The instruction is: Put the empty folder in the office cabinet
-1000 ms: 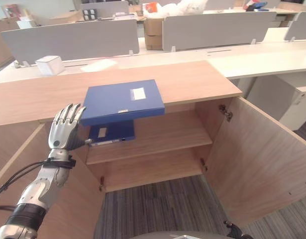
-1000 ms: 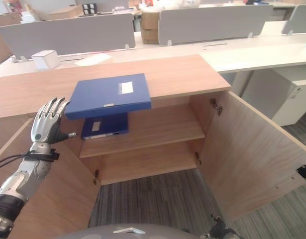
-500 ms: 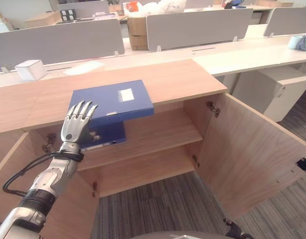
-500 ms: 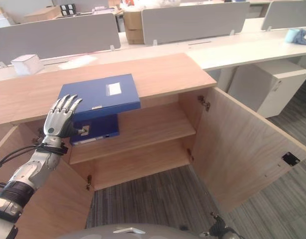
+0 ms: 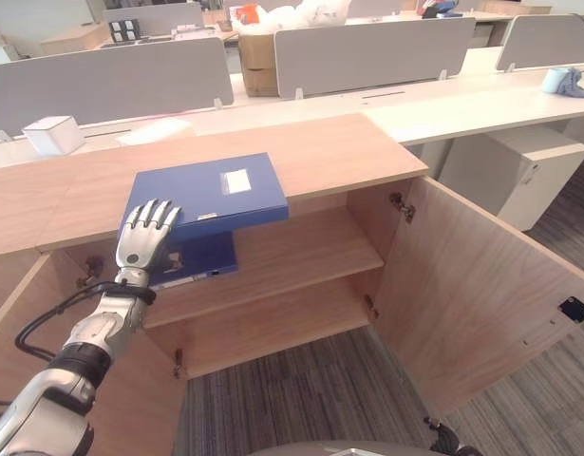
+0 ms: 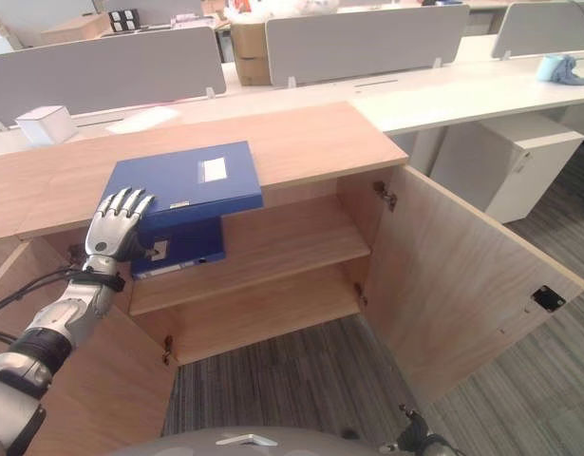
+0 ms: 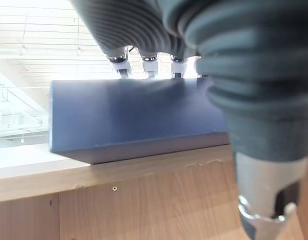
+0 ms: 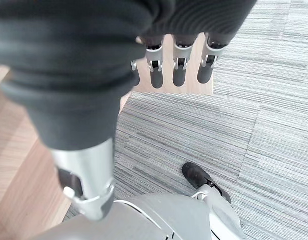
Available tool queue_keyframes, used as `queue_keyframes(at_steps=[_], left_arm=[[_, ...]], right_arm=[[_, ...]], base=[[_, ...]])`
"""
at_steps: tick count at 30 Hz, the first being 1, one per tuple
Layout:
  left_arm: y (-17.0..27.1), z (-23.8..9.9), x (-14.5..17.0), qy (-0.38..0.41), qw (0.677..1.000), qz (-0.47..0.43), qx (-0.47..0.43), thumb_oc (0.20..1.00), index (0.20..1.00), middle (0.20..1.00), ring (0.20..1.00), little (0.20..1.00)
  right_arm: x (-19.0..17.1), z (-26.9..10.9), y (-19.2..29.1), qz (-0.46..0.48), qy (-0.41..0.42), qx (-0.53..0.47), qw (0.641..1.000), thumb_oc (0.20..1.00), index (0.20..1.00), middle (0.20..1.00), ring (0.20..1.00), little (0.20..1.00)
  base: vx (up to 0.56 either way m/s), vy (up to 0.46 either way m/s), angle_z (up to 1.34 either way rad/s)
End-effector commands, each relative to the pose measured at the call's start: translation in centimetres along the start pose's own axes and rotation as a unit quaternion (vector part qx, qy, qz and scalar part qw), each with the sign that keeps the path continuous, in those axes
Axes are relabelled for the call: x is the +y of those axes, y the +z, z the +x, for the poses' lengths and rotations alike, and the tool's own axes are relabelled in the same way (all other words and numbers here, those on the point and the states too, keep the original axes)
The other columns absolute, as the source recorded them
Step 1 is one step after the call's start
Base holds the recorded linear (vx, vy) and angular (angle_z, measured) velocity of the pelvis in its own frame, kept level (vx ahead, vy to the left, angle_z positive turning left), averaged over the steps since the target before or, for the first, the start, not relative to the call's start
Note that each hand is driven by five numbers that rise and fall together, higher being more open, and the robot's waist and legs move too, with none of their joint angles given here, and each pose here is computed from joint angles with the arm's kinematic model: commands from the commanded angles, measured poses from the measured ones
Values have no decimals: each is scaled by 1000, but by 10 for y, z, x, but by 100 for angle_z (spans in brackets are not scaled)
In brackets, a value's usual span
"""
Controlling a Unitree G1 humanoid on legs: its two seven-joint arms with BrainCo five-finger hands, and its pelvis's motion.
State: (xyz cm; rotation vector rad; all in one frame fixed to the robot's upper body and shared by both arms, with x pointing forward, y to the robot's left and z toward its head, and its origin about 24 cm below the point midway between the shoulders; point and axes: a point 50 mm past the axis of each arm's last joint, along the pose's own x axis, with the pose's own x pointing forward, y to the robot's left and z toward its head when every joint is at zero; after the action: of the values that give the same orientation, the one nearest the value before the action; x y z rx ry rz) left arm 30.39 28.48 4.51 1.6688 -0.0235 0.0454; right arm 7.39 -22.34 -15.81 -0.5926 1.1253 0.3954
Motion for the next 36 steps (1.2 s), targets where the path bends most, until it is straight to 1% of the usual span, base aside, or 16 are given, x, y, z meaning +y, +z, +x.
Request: queue_keyframes(at_steps=[1,2,3,12,17,22,25,26,27,28,29,30,32,33,34,36], left_arm=[[-34,29,54,73,995,34,52,1000,1000,1000,1000,1000],[-35,30,56,72,995,36,53,561,561,561,561,561],[-35,32,57,72,995,37,54,200,200,200,200,200],[-28,41,68,91,995,-4,47,200,200,200,200,200],[-13,38,87,158,979,-125,22,200,200,200,200,200],[0,31,107,212,956,-201,-16,200,200,200,200,200],[14,19,132,264,919,-284,-69,200,200,200,200,200],[13,18,132,264,919,-285,-68,200,200,200,200,200],[21,6,148,296,878,-361,-108,200,200,200,200,200],[20,5,148,296,878,-362,-107,200,200,200,200,200],[28,-4,164,323,838,-415,-148,200,200,200,200,200],[28,-4,164,323,838,-415,-148,200,200,200,200,200],[38,-15,179,331,797,-464,-200,200,200,200,200,200],[42,-20,186,331,773,-492,-228,200,200,200,200,200],[46,-28,190,322,728,-546,-262,200,200,200,200,200],[46,-31,190,313,712,-567,-271,200,200,200,200,200]], right_arm=[[-18,2,14,-5,-24,-28,999,1000,1000,1000,1000,1000],[-18,2,13,-5,-24,-28,999,1000,1000,1000,1000,1000],[-19,2,13,-1,-26,-27,999,1000,1000,1000,1000,1000],[-21,2,12,9,-31,-25,999,1000,1000,1000,1000,1000],[-22,2,14,14,-35,-26,999,1000,1000,1000,1000,1000],[-22,3,14,19,-35,-22,999,1000,1000,1000,1000,1000],[-22,3,14,22,-35,-19,999,1000,1000,1000,1000,1000],[-22,3,14,21,-35,-19,999,1000,1000,1000,1000,1000],[-21,4,15,19,-28,-15,999,1000,1000,1000,1000,1000],[-21,4,15,17,-28,-14,999,1000,1000,1000,1000,1000],[-20,5,15,17,-23,-12,1000,1000,1000,1000,1000,1000],[-20,5,15,17,-23,-12,1000,1000,1000,1000,1000,1000],[-19,5,15,13,-20,-12,1000,1000,1000,1000,1000,1000],[-20,5,15,12,-18,-12,1000,1000,1000,1000,1000,1000],[-20,6,19,9,-15,-18,1000,1000,1000,1000,1000,1000],[-21,6,21,10,-14,-23,1000,1000,1000,1000,1000,1000]], base=[[0,0,0],[0,0,0],[0,0,0],[0,0,0],[0,0,0],[-5,6,7],[-8,9,8],[-11,11,4],[-6,8,5],[-13,8,5],[-7,0,4],[-6,3,6],[1,9,8],[-4,14,6],[2,11,5],[3,1,2]])
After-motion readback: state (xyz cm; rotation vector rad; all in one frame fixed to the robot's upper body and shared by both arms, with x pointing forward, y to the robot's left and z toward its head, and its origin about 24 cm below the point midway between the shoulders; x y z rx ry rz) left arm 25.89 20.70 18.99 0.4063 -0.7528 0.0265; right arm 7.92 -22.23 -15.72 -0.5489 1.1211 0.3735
